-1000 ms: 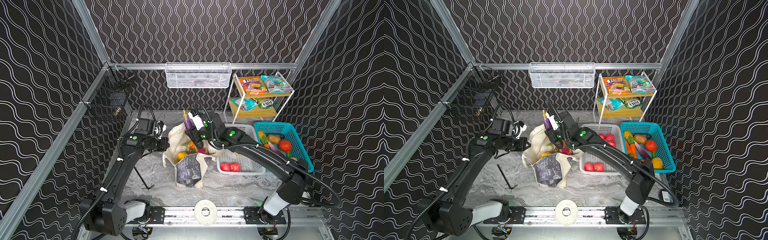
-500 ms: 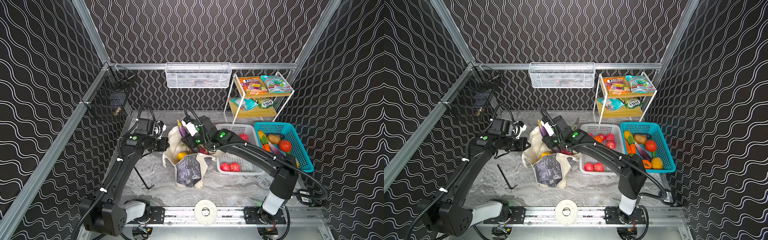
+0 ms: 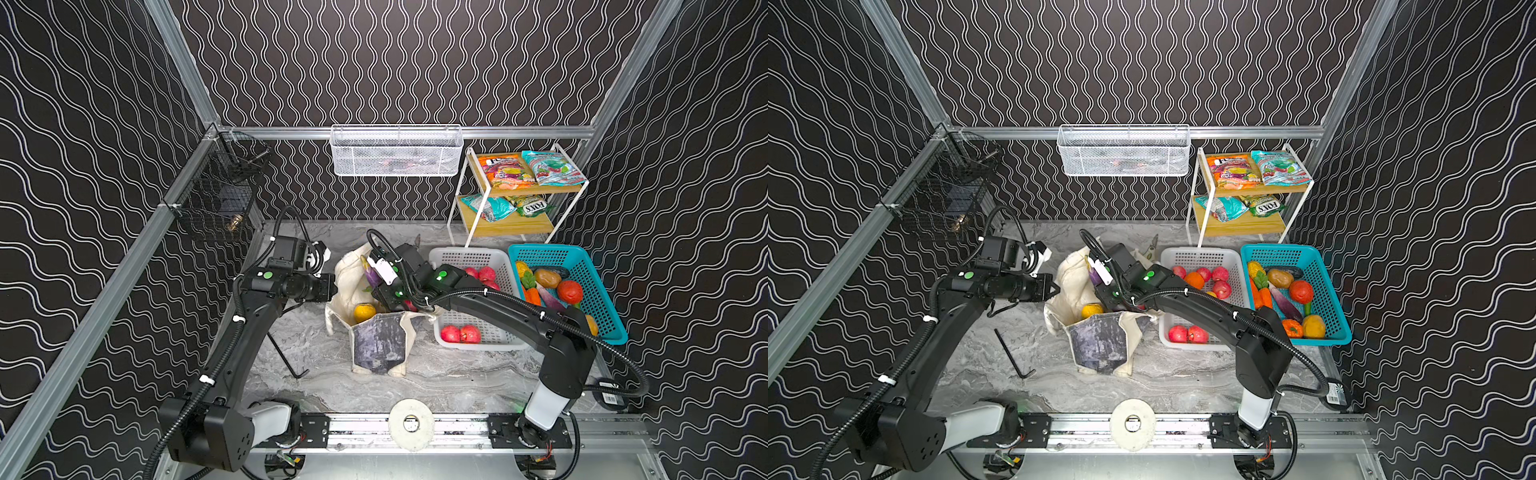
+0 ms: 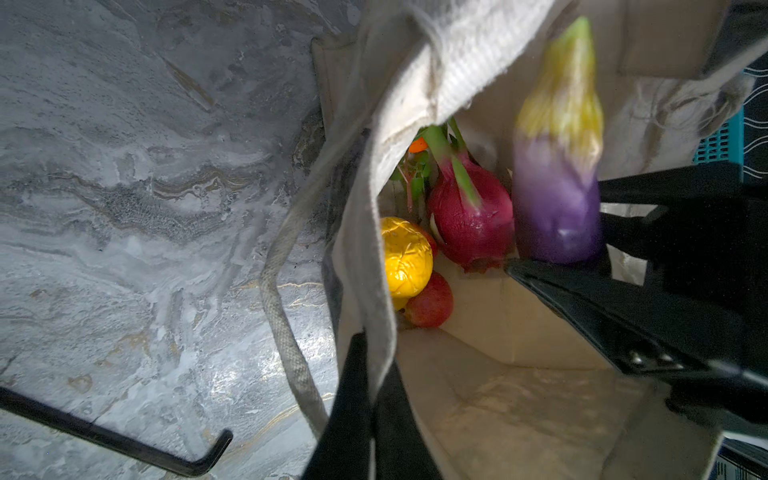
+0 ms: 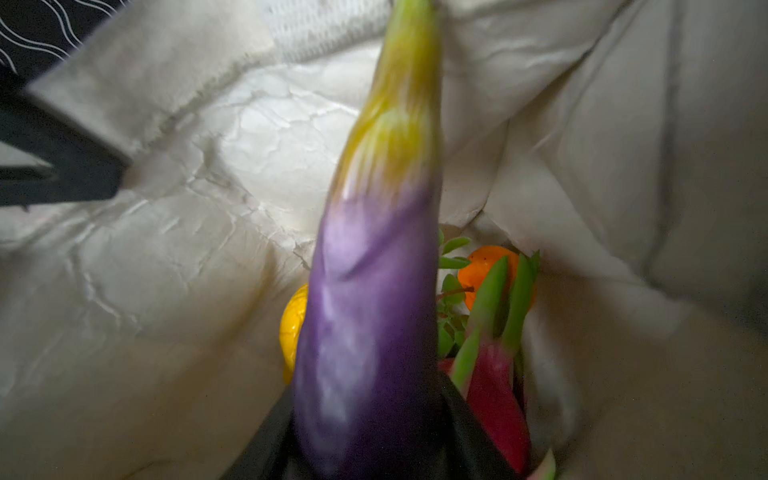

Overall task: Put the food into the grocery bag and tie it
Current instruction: 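Lower the eggplant into the bag and open the right gripper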

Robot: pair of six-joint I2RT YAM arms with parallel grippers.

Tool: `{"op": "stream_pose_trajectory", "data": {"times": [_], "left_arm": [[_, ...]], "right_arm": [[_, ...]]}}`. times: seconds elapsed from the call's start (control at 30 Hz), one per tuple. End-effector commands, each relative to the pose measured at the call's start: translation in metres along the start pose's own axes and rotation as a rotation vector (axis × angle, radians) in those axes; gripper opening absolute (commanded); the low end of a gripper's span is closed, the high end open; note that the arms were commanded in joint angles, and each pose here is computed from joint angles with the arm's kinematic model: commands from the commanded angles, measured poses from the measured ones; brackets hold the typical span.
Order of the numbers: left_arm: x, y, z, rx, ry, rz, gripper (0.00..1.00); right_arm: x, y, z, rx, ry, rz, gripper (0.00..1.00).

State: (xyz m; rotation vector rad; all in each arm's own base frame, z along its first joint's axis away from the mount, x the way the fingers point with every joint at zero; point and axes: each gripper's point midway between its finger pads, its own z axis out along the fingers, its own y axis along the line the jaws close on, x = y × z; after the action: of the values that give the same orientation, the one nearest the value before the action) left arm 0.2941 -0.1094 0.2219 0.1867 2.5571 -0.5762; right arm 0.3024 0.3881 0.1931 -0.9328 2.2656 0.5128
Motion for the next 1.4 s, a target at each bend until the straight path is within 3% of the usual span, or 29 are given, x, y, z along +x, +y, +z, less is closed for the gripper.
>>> {"op": "stream_pose_trajectory", "data": {"times": [0.0,0.63,0.93,1.37], "left_arm": [[-0.003,0.002,-0.004,-0.006,-0.017,0.002,0.00],[-0.003,0.012,-0.009,-0.009,-0.051,-0.048,0.00],[-0.003,0.019,-0.013,-0.014,-0.068,-0.063,0.00],[0.001,0.020,-0.010,0.003,-0.060,-0.073,0.00]], "right_arm": [[0.014,-0.004,0.007,0.021,0.049,-0.016,0.46],[0.040,-0.019,0.052,0.095,0.176,0.006,0.47],[0.051,-0.025,0.069,0.128,0.220,0.041,0.53],[0.040,-0.023,0.059,0.125,0.193,0.049,0.70]]}}
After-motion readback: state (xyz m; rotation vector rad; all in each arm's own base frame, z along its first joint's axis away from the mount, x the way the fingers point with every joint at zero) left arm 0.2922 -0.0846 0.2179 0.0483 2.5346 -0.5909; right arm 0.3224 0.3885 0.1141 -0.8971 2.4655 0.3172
